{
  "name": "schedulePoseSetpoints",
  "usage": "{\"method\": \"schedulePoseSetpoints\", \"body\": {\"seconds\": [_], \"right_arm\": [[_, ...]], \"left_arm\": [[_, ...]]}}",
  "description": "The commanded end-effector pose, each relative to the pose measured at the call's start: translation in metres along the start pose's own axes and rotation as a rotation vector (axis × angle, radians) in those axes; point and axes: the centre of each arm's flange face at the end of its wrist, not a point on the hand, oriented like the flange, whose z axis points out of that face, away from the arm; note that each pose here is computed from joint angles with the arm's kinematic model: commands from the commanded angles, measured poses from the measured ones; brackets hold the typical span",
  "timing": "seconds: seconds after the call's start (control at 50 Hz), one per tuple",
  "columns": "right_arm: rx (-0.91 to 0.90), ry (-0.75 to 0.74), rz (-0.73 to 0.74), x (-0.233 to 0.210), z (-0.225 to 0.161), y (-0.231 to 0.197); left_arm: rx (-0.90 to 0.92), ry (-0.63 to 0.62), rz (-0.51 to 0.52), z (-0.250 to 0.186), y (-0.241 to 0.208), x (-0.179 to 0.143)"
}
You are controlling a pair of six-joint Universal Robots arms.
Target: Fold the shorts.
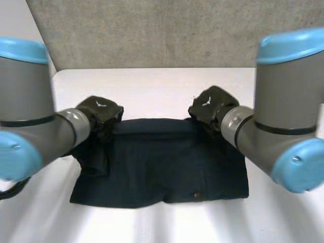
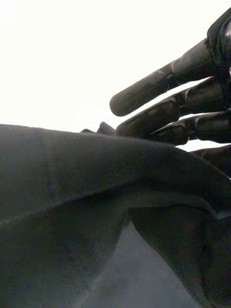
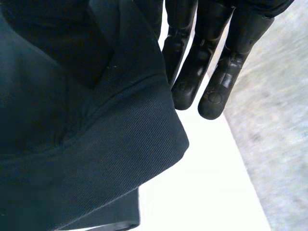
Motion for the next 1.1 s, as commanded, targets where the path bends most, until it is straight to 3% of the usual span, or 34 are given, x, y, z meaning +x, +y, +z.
{"method": "schedulePoseSetpoints", "body": {"seconds": [0.02,0.12,0.2,0.26,0.32,0.44,0.56,0.84,0.98,1.1], "right_arm": [[0.070,0.107,0.049,0.013,0.057,0.006],[0.400,0.424,0.116,0.074,0.072,-0.041],[0.700,0.699,0.131,0.124,0.046,-0.087],[0.858,0.851,0.134,0.150,0.021,-0.108],[0.883,0.868,0.136,0.155,0.012,-0.112],[0.735,0.707,0.147,0.131,0.013,-0.100],[0.532,0.534,0.173,0.102,0.022,-0.070],[0.036,0.001,0.270,-0.011,0.030,0.035],[-0.110,-0.101,0.384,-0.014,0.016,0.050],[-0.105,-0.124,0.506,-0.004,0.025,0.052]], "left_arm": [[0.057,-0.179,0.108,0.059,-0.017,-0.017],[0.371,-0.381,0.123,0.067,-0.086,-0.049],[0.698,-0.559,0.091,0.047,-0.145,-0.075],[0.919,-0.683,0.069,0.012,-0.183,-0.091],[0.999,-0.715,0.057,-0.014,-0.194,-0.094],[0.893,-0.628,0.031,-0.013,-0.167,-0.079],[0.675,-0.491,-0.008,0.003,-0.109,-0.055],[0.236,-0.243,0.022,0.024,0.031,0.015],[0.123,-0.179,0.038,0.007,0.053,0.026],[0.117,-0.112,0.044,0.004,0.047,0.027]]}}
